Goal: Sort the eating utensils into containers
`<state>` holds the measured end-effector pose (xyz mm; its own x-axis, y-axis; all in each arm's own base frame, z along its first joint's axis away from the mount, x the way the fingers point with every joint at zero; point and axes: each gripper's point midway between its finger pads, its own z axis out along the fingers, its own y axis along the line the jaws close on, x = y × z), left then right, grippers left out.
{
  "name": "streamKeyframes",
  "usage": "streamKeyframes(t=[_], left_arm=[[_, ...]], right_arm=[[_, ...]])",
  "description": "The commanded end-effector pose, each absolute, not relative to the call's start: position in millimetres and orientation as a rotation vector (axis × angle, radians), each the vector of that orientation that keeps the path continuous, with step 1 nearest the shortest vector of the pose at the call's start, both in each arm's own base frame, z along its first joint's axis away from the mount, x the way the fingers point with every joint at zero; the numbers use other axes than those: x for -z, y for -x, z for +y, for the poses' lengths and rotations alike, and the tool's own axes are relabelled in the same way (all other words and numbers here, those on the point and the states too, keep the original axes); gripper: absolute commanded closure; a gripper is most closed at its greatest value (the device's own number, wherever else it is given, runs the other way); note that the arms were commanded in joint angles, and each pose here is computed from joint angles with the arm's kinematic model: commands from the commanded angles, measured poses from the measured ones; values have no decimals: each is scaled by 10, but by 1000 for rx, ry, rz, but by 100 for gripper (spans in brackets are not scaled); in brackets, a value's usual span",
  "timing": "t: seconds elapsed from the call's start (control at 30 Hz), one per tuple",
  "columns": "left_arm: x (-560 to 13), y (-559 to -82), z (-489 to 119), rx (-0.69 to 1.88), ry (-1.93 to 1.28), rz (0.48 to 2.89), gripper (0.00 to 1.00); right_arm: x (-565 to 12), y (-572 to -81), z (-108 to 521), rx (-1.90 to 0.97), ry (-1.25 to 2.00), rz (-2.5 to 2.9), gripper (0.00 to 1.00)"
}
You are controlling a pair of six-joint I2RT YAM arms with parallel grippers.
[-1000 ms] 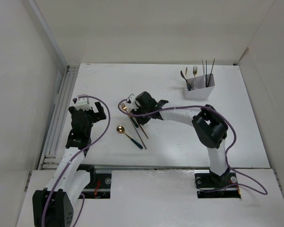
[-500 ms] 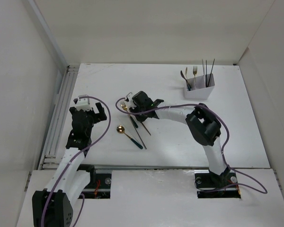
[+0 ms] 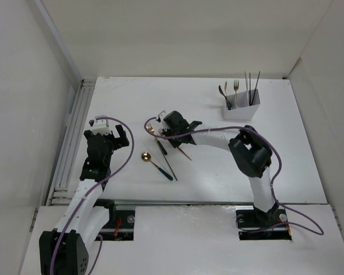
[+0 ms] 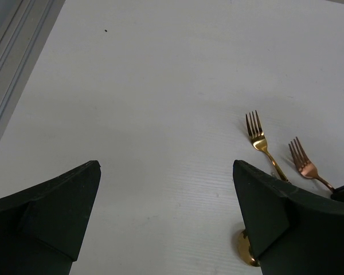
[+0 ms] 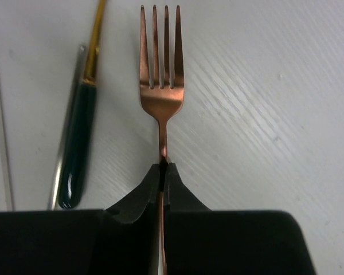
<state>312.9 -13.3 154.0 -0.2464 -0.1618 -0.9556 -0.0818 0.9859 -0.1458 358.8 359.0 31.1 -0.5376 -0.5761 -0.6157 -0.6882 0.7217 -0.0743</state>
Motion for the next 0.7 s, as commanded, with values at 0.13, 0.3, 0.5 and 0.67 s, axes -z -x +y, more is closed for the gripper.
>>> streamKeyframes(t=[0.13,0.3,0.5,0.67], left_arm=[[-1632,-3141,-142,87,187,1776,0],[-1632,-3141,-126,78,194,1775,0],[-1633,-3141,-110,70,200,1774,0],[-1633,-3141,-110,70,200,1774,0]], right_arm=[[-1557,-4003,3442,-410,726,2010,100],[-2064,-4210,3136,-443,644,1890,100],[-2734,-4654,2294,-272,449,1717,100],[-3004,-5073,1255,-15,282,1655,100]])
